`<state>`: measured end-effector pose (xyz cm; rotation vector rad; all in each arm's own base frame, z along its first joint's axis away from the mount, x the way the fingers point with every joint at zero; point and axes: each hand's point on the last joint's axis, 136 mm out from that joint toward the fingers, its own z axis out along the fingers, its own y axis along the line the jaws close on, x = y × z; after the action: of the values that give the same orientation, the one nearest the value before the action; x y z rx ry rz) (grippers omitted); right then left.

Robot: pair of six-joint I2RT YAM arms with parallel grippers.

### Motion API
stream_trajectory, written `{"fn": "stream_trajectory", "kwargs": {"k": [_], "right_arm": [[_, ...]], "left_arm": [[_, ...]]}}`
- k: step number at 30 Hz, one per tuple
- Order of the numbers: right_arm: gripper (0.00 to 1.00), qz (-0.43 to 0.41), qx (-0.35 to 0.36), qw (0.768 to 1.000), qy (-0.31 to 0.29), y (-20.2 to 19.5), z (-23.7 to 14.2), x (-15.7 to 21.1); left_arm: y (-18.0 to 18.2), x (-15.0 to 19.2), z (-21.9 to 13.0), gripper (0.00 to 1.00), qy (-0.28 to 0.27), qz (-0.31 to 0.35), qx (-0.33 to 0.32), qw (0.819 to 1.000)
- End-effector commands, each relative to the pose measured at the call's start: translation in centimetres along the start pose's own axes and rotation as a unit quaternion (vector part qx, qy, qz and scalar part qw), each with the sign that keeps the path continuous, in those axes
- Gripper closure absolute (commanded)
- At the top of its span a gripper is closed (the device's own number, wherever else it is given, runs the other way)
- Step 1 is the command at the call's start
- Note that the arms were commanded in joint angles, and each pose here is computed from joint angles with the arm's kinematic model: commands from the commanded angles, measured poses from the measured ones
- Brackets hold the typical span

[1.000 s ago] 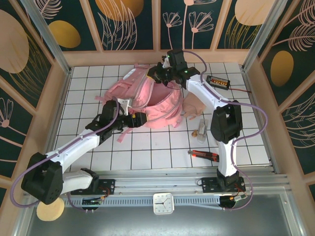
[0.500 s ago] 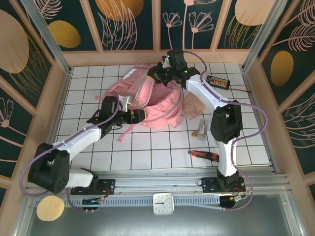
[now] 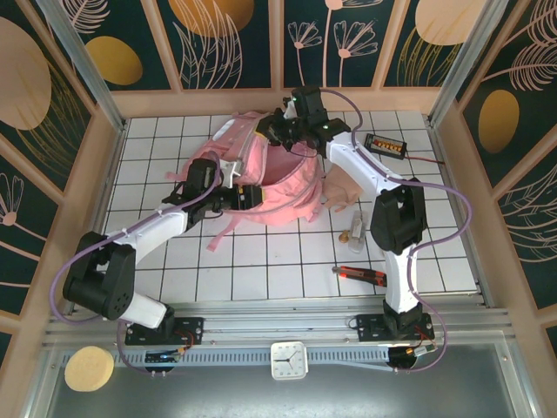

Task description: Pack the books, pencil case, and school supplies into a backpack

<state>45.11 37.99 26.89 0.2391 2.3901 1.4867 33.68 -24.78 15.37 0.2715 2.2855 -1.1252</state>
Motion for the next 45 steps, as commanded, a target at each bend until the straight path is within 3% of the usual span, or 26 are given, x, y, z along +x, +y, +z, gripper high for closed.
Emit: {"fn": "stream_trajectory", "kwargs": {"k": [1, 12, 17, 25, 31, 35, 41, 45], "right_arm": [[1.00, -0.046, -0.099, 0.994, 0.010, 8.0, -1.7, 1.3], [1.00, -0.041, -0.097, 0.994, 0.009, 7.6, -1.4, 1.2], [1.00, -0.039, -0.099, 0.994, 0.009, 7.8, -1.3, 1.1], [1.00, -0.038, -0.103, 0.994, 0.009, 8.3, -1.4, 1.4], [1.00, -0.038, -0.104, 0.994, 0.008, 8.6, -1.5, 1.6], [1.00, -0.037, -0.104, 0.994, 0.009, 8.5, -1.5, 1.7], [1.00, -0.037, -0.091, 0.995, -0.001, 7.3, -2.3, 0.7], [1.00, -0.046, -0.076, 0.996, -0.005, 6.4, -2.8, 0.5]], "left_arm": [[-1.4, -2.1, 0.0, 0.43, -0.022, 0.043, 0.027, 0.998], [-2.5, -2.6, -0.1, 0.44, -0.032, 0.045, 0.056, 0.997], [-2.2, -2.1, 0.2, 0.51, -0.026, 0.041, 0.053, 0.997], [-0.7, -2.3, 1.1, 0.71, -0.024, 0.026, 0.024, 0.999], [-0.3, -2.5, 1.3, 0.73, -0.025, 0.023, 0.012, 0.999], [-0.1, -2.1, 1.7, 0.89, -0.013, 0.021, 0.008, 1.000], [1.0, -0.7, 0.5, 1.00, 0.020, 0.040, -0.043, 0.998], [3.4, 1.6, -2.1, 1.00, 0.060, 0.063, -0.133, 0.987]]}}
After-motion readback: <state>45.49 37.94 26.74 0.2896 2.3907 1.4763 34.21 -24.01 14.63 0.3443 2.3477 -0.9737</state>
